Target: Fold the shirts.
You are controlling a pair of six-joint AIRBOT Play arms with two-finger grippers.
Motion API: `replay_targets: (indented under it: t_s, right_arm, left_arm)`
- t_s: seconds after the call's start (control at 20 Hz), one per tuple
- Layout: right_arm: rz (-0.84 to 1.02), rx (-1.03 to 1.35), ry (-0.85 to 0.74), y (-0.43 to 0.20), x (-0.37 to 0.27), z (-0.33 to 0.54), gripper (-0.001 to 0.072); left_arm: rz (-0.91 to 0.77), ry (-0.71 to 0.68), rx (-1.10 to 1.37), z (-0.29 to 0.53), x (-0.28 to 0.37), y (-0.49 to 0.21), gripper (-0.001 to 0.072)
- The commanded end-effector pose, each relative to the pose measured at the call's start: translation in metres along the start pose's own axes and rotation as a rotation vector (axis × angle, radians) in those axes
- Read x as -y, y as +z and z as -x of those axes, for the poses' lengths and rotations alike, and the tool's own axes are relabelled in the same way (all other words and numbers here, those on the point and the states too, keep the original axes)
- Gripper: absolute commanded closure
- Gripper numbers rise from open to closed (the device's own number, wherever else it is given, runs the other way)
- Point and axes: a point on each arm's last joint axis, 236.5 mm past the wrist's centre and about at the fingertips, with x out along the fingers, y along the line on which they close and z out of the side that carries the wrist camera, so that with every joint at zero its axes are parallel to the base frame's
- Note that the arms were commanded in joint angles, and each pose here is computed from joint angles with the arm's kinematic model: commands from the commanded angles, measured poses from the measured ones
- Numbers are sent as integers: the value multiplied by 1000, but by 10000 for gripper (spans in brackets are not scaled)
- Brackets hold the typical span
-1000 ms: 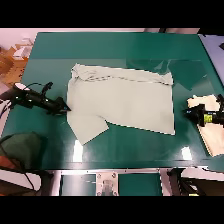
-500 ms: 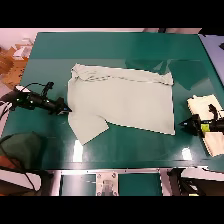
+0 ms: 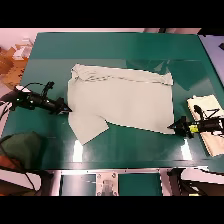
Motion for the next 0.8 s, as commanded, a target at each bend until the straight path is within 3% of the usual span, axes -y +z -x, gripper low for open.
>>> replay_targets:
  t_s: [0.0,0.1,0.15,0.45,0.6,0.75]
  right_arm:
    - [21,0,15,1,-8,-3,498]
    - [26,27,81,8,-24,-2,675]
    - [25,53,128,14,-36,-1,693]
    - [208,266,545,55,-165,89,695]
    - [421,469,619,49,-236,171,696]
    - [690,680,668,-5,-317,261,697]
  left_arm:
    - [-25,-17,-12,6,9,2,680]
    - [-51,-32,-18,13,18,5,681]
    - [-69,-38,-14,18,25,9,681]
    - [-346,-40,255,112,129,51,682]
    - [-558,9,457,190,211,49,682]
    - [-783,63,665,267,299,11,682]
